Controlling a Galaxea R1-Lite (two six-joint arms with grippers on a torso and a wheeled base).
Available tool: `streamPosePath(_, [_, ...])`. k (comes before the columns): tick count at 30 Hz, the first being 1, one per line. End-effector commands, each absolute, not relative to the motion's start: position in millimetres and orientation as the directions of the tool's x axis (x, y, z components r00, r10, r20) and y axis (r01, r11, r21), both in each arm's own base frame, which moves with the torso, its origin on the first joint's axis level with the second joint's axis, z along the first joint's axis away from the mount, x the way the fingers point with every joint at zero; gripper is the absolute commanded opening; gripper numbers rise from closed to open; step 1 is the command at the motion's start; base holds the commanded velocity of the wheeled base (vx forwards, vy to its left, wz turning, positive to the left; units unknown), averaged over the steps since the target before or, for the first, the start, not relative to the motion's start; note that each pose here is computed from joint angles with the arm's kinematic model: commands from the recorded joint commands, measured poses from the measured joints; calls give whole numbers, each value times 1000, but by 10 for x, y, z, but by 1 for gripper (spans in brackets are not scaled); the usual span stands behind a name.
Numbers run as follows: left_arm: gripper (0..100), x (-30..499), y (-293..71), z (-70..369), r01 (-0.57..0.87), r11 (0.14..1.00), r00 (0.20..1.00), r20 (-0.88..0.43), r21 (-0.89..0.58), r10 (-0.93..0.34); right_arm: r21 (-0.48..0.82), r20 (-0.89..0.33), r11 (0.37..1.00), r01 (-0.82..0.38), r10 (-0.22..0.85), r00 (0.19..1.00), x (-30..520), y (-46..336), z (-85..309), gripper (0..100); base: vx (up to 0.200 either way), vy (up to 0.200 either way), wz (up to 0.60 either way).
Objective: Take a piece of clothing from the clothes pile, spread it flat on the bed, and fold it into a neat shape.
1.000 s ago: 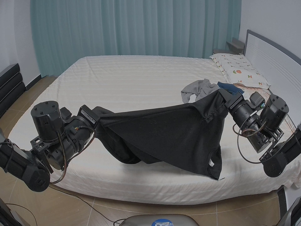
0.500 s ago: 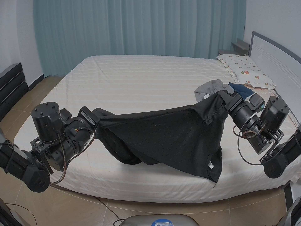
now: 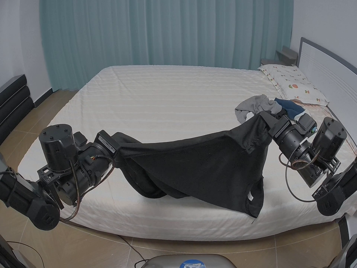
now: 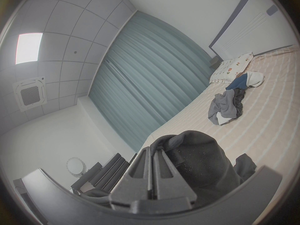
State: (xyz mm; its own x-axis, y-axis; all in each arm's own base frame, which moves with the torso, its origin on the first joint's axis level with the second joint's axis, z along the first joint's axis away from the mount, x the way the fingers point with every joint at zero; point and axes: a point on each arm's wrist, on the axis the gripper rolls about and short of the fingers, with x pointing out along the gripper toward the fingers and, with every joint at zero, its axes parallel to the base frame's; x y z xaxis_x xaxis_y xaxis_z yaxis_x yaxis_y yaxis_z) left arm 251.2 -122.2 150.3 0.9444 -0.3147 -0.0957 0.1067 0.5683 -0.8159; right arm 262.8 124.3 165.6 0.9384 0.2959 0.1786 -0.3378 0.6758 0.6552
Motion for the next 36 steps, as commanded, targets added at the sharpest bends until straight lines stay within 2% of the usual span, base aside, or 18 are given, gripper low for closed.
streamPosePath(1, [0, 2488, -1226, 1526, 117, 567, 943, -88, -815, -321, 644, 205, 669, -372, 317, 926, 2514, 1250, 1743, 0, -200, 0, 0])
streamPosePath(10, [0, 2268, -1181, 1791, 190, 559, 939, -17, -807, -344, 590, 359, 634, -500, 348, 866, 2110, 1206, 2200, 0, -200, 0, 0])
streamPosePath(13, [0, 2219, -1159, 1893, 213, 553, 938, 11, -806, -346, 553, 419, 640, -533, 339, 842, 1978, 1148, 2372, 0, -200, 0, 0])
streamPosePath(17, [0, 2159, -1110, 2026, 247, 534, 938, 61, -809, -342, 538, 459, 647, -541, 314, 831, 1869, 1034, 2593, 0, 0, 0, 0])
streamPosePath(21, [0, 2246, -1108, 2167, 269, 524, 941, 105, -808, -321, 539, 455, 672, -508, 276, 847, 1938, 959, 2847, 0, 0, 0, 0])
streamPosePath(27, [0, 2404, -1155, 2185, 201, 556, 950, 23, -807, -311, 525, 467, 716, -461, 211, 859, 2154, 762, 3240, 0, 0, 0, 0])
streamPosePath(36, [0, 2783, -1119, 2016, 115, 587, 967, -46, -801, -251, 529, 406, 762, -374, 159, 900, 2772, 667, 3332, 0, 0, 0, 0])
